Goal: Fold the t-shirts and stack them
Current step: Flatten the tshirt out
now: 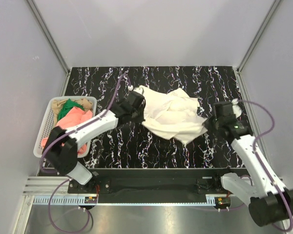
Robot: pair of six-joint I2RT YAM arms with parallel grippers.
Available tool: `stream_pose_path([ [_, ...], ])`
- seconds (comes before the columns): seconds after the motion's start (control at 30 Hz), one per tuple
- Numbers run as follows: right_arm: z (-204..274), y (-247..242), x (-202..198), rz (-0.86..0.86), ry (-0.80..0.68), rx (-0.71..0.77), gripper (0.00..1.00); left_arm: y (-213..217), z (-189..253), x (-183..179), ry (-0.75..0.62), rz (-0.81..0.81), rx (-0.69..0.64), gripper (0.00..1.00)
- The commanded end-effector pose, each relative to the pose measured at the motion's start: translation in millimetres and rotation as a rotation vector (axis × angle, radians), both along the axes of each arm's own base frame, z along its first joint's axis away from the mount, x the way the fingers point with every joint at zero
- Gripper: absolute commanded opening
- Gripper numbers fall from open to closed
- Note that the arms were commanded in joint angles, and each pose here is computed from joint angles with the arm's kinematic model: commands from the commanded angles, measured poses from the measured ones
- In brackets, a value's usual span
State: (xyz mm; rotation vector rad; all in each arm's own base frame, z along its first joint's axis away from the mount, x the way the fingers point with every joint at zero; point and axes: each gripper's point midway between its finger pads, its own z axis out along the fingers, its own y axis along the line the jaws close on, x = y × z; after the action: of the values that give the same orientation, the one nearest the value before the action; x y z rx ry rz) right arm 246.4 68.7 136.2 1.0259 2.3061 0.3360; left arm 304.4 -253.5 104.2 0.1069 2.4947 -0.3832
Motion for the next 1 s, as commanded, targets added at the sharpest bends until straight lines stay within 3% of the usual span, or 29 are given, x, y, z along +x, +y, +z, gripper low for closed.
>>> stream_pose_path([
  [0.0,91,-34,3,-0.017,-0.201,-0.18,0.0,1,121,19,-0.268,-0.008,-0.084,0.0],
  [0.27,202,-40,-33,-0.014,-0.488,-0.111,0.0,2,245,-14,-0.434,-0.059,-0.212,0.0],
  [0.37,210,-32,-31,0.011,-0.507,-0.081,0.0,2,245,-18,-0.411,-0.077,-0.188,0.0],
  [0.43,200,-25,-18,0.032,-0.482,-0.077,0.0,5,235,-9,-0.406,-0.07,-0.138,0.0],
  [0.53,161,-14,7,0.065,-0.385,-0.082,0.0,0,195,10,-0.295,-0.096,-0.117,0.0],
  [0.67,85,-4,31,0.098,-0.209,-0.101,0.0,-14,105,34,-0.098,-0.167,-0.018,0.0],
  [0.77,51,0,52,0.119,-0.172,-0.125,0.05,-24,50,48,-0.012,-0.203,0.051,0.0],
  [0.87,36,-4,80,0.125,-0.142,-0.182,0.14,-43,18,59,0.054,-0.235,0.028,0.12],
  [0.93,17,-13,96,0.133,-0.075,-0.243,0.27,-54,23,72,0.056,-0.229,-0.013,0.19],
  [0.97,20,-17,106,0.127,-0.072,-0.258,0.31,-53,17,79,0.072,-0.198,-0.019,0.36],
])
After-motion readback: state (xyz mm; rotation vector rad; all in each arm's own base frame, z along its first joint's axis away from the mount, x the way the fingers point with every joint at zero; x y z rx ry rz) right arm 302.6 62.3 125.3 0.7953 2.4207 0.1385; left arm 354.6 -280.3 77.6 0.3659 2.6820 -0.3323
